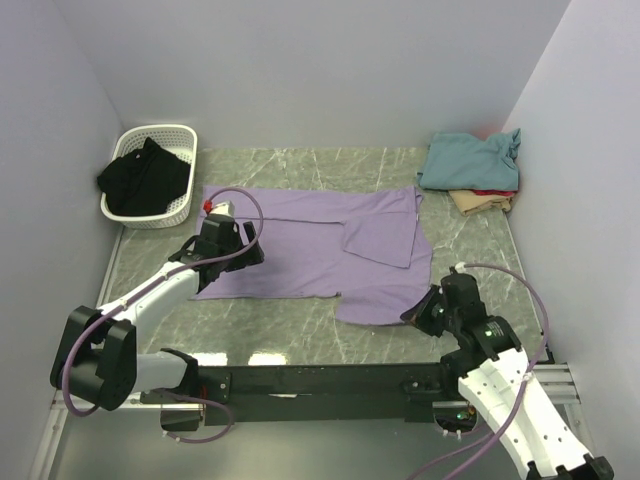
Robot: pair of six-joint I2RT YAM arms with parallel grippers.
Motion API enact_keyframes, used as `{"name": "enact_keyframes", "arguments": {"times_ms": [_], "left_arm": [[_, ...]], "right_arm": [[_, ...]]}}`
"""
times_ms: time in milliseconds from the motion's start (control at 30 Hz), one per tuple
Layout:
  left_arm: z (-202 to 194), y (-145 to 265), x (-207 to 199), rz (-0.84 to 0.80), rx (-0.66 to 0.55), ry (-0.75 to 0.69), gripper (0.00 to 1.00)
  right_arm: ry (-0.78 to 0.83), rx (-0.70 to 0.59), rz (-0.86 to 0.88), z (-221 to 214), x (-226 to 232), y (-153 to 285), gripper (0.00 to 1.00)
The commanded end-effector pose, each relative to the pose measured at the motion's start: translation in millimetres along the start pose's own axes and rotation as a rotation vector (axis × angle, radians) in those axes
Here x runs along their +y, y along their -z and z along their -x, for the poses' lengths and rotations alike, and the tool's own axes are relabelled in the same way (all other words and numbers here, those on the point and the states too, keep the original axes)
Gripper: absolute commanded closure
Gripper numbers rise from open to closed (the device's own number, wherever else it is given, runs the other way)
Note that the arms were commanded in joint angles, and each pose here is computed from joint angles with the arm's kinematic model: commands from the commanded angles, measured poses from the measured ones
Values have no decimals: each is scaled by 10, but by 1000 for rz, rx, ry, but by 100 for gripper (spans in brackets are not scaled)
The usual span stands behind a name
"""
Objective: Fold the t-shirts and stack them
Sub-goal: Fold the tshirt
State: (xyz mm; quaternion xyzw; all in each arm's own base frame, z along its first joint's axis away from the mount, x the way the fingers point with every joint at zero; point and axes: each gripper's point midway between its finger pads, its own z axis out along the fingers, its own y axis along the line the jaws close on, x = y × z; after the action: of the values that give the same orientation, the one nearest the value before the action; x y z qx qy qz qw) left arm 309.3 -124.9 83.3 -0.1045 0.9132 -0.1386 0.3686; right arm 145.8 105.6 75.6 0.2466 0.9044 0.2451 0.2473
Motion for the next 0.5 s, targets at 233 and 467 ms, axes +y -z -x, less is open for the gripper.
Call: {"name": "enact_keyframes", "arguments": {"times_ms": [233, 467], "left_arm": [[151, 107, -5, 16, -51, 13, 8], [50, 235, 186, 96, -57, 88, 11]], "right_arm": [[1, 4, 49, -13, 153, 317, 100], [30, -24, 77, 112, 282, 278, 100]]}}
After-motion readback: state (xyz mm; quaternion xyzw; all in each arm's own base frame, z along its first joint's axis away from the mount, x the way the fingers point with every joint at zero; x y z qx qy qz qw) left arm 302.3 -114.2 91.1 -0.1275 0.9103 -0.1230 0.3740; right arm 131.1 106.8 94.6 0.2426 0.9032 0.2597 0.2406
